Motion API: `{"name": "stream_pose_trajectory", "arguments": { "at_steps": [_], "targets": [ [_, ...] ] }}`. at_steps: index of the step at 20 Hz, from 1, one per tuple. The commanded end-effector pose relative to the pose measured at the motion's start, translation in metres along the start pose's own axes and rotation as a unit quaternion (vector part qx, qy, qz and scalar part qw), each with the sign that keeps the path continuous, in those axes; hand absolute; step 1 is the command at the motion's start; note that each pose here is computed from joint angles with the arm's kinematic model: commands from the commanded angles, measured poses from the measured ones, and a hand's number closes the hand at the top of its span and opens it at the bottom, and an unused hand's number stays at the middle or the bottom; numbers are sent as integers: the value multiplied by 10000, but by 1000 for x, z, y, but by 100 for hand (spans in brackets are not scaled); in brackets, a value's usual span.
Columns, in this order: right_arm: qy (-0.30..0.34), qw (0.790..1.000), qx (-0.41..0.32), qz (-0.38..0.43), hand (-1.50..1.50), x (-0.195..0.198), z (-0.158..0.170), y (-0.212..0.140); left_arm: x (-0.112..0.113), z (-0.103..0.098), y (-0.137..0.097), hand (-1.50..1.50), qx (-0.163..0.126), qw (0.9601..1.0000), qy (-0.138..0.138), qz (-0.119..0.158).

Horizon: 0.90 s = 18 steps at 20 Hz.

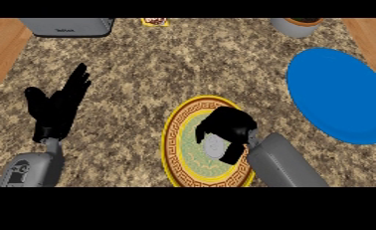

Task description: Pick the can from the plate and place it in the plate

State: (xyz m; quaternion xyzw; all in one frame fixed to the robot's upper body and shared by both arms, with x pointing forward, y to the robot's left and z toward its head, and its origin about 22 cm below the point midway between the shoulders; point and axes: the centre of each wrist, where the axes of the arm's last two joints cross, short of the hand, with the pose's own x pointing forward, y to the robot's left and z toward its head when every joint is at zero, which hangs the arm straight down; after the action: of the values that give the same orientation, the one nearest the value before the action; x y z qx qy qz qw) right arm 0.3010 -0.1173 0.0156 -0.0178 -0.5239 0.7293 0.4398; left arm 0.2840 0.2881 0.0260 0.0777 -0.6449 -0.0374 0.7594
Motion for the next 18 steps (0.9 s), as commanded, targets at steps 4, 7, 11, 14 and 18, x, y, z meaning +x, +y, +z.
{"name": "stream_pose_trajectory", "arguments": {
  "at_steps": [4,7,11,14,18],
  "targets": [
    [-285,9995,-22,-124,150,17,-16,16,-11,-11,5,0,-23,10000,-3,-63],
    [-303,9994,-146,-123,150,26,-4,2,-11,-8,3,0,21,10000,15,15],
    [-302,9968,-738,-6,150,0,39,43,-11,-8,1,0,73,10000,46,-12],
    [-281,9966,-770,30,150,-4,99,70,-17,-1,-2,0,175,9998,-3,-15],
    [-197,9815,-1833,510,150,-16,157,61,-15,6,0,0,196,9998,14,-11]
  ]
}}
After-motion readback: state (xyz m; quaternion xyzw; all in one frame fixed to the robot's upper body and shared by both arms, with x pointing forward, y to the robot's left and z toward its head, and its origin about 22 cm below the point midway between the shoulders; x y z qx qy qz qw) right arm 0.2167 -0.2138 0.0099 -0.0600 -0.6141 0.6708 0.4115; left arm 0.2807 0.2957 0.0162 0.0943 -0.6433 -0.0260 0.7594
